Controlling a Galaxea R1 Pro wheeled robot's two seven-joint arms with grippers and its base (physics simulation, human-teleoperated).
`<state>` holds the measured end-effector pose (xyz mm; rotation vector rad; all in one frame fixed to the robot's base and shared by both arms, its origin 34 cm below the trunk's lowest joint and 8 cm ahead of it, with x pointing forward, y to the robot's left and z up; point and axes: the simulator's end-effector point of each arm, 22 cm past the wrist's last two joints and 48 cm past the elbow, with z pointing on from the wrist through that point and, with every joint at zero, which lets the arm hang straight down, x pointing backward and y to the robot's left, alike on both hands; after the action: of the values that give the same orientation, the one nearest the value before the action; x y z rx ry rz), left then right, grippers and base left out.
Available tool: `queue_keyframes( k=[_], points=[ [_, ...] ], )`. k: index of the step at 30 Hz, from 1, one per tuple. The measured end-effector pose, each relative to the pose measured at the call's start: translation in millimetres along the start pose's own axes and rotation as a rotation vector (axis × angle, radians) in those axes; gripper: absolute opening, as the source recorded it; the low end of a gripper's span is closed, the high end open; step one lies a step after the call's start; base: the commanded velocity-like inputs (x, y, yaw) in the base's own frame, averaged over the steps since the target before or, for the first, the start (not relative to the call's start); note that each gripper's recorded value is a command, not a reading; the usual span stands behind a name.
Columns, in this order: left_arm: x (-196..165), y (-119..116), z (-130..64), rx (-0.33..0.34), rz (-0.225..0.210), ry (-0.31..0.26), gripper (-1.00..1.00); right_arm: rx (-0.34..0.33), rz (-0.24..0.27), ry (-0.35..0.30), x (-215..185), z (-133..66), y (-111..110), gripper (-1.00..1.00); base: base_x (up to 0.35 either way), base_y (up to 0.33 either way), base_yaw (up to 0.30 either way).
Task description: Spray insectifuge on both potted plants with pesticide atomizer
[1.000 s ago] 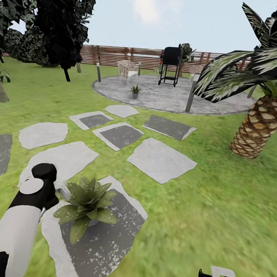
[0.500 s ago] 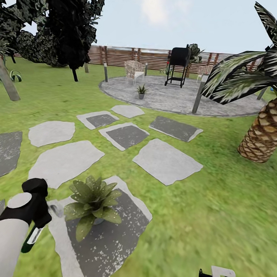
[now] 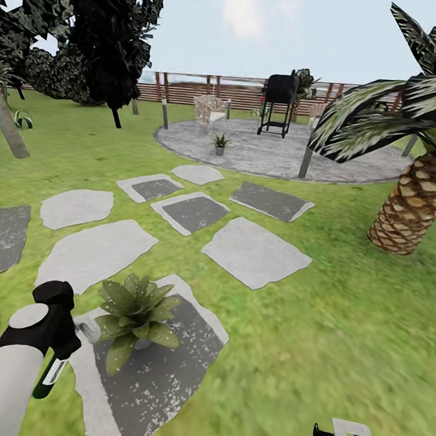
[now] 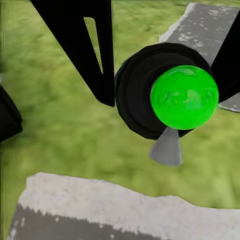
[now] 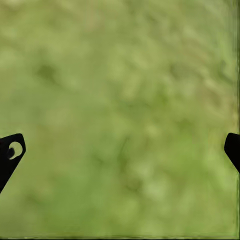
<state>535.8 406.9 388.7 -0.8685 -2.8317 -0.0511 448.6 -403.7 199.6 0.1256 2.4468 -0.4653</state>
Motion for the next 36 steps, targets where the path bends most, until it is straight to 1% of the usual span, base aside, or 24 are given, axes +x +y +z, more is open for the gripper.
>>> queue_keyframes(
  k=[5,12,13,17,21,25,27,29,32,34,36],
  points=[
    [-1,-1,0.3,0.002,0.000,0.000,-1.00,0.001,0.000,0.000,0,-0.1,0,1.00,-0.220,-0.209,0.000],
    [1,0,0.2,0.002,-0.005,0.000,-1.00,0.000,0.000,-0.001,0,-0.2,0,1.00,0.034,-0.277,0.000],
    [2,0,0.7,0.003,-0.008,0.001,-1.00,0.000,0.000,-0.001,0,-0.2,0,1.00,0.140,-0.125,0.000],
    [16,-7,14.3,0.040,-0.045,0.005,-1.00,-0.001,0.001,0.000,0,-0.3,1,1.00,0.063,-0.032,0.026],
    [22,-5,17.7,0.047,-0.068,0.001,-1.00,-0.001,0.000,0.000,0,-0.4,1,1.00,0.005,-0.002,0.237],
    [25,-8,21.8,0.053,-0.070,0.006,-1.00,-0.001,0.001,0.000,0,-0.4,2,1.00,0.000,0.000,0.275],
    [29,-13,28.3,0.059,-0.067,0.015,-1.00,-0.002,0.001,0.000,0,-0.4,2,1.00,0.000,0.000,0.275],
    [24,-17,33.7,0.057,-0.065,-0.006,-1.00,-0.003,0.001,0.000,0,-0.5,2,1.00,0.000,0.000,0.195],
    [2,-19,37.8,0.012,-0.052,-0.060,-1.00,-0.003,0.002,0.001,0,-0.6,2,1.00,0.000,0.000,0.054],
    [-17,-28,39.4,-0.012,-0.034,-0.089,-1.00,-0.005,0.001,0.000,0,-0.6,3,1.00,0.000,0.000,0.008],
    [-25,-34,38.3,-0.015,-0.025,-0.103,-1.00,-0.005,0.000,0.000,0,-0.5,2,1.00,0.000,0.000,0.003]
  ],
)
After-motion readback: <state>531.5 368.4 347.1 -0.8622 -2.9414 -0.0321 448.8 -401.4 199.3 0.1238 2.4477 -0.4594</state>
